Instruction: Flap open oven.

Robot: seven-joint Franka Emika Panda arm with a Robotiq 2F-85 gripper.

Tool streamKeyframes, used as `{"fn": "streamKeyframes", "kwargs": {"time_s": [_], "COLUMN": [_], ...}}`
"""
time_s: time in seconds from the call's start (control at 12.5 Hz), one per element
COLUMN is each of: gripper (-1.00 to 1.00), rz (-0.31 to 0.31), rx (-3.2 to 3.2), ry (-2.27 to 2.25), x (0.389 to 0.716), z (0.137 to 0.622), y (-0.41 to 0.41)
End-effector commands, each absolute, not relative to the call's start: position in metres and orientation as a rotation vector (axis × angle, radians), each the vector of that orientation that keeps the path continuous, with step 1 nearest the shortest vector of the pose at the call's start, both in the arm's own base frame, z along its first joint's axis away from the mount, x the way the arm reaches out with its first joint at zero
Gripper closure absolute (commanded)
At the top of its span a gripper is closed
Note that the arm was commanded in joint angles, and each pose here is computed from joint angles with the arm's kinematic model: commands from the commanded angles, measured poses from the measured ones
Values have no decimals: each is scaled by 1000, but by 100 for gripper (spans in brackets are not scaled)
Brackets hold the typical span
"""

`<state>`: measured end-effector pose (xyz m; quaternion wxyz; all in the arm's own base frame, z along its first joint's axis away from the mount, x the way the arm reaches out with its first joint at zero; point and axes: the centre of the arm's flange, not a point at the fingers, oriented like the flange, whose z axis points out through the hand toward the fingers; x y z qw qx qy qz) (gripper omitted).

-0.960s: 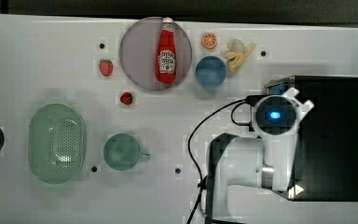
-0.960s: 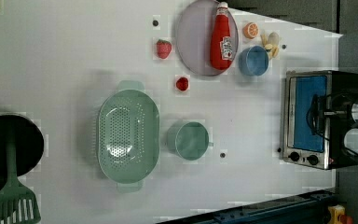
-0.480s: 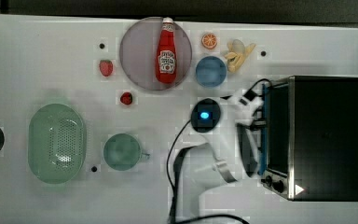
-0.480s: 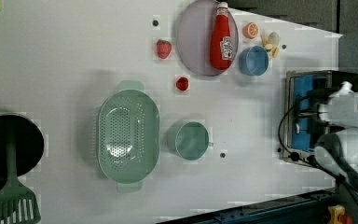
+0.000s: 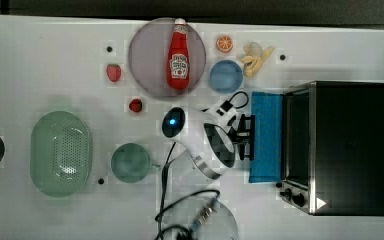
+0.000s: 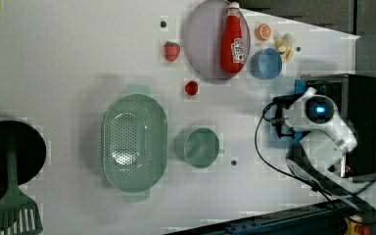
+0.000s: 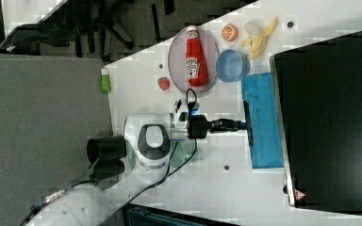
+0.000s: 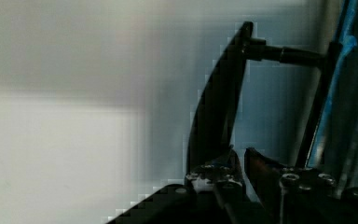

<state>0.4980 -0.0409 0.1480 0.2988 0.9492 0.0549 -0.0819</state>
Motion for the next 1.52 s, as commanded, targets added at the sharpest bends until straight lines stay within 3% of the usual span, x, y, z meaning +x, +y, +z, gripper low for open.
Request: {"fn": "streamKeyframes", "kwargs": {"time_s": [0.08,0.4,0.88,1.04,1.2,1.44,1.52], "gripper": [65,65,65,65,65,65,65], "rz": [-155,-71,178,136,31,-6,-78], "rx": [2522,2560,2823,2868,2890,2885,2871], "ry": [46,24,-733,-1033,-1202,-1205,-1212], "x": [507,529,565,562,553,539,529], "z": [131,142,308,370,437,541,562], "y": [-30,-24,-31,-41,-43,-45,-47]}}
